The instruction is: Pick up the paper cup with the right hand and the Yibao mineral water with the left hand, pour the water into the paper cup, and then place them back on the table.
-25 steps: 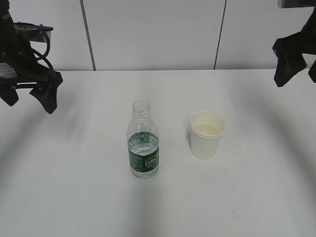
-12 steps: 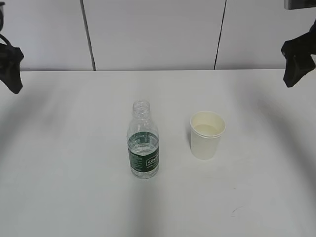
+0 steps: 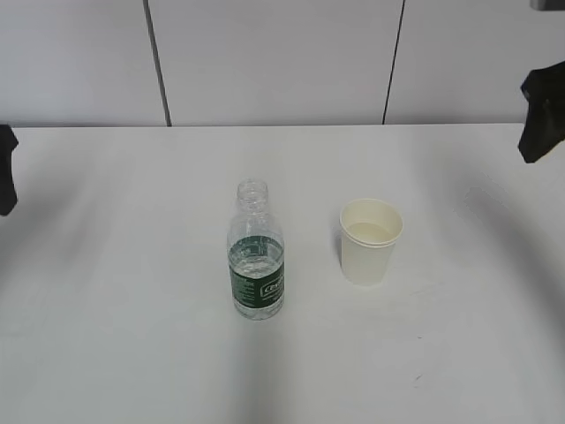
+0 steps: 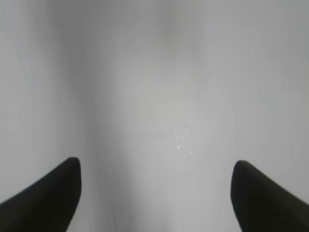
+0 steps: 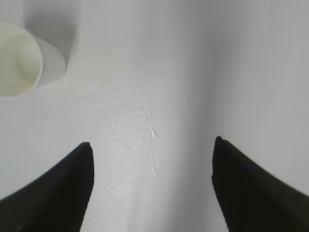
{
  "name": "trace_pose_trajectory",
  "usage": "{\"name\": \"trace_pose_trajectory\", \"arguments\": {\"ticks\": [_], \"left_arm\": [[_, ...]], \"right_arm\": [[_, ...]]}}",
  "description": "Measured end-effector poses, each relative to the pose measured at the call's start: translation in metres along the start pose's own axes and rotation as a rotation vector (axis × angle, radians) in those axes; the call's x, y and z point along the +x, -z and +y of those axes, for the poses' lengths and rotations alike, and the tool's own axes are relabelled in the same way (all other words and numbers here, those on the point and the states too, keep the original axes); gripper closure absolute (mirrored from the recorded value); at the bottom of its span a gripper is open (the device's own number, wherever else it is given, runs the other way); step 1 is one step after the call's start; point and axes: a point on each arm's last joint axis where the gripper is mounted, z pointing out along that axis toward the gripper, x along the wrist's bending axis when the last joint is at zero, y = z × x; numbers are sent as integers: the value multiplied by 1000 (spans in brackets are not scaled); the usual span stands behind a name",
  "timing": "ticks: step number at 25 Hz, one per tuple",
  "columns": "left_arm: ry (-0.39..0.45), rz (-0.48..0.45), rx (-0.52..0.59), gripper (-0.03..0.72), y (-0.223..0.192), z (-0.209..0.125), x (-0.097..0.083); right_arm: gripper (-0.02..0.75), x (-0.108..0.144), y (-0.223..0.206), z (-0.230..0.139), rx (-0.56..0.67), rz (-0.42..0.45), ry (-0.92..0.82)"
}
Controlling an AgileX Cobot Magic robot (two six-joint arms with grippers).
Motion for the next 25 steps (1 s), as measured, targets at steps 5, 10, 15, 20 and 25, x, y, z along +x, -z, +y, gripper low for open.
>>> {"name": "trace_pose_trajectory", "arguments": {"ticks": [5, 10, 15, 20, 25], "left_arm": [[5, -19, 57, 113, -7, -34, -3], [25, -67, 80, 113, -13, -69, -9], [31, -77, 56, 113, -12, -103, -11], [31, -76, 5, 113, -4, -131, -12], [35, -83, -87, 113, 8, -153, -13]], "right_arm": [[144, 1, 6, -35, 26, -10, 4], [144, 2, 1, -69, 75, -7, 3], [144, 4, 1, -100, 95, -7, -3], [144, 5, 1, -130, 102, -7, -7], [144, 6, 0, -157, 102, -7, -8]]}}
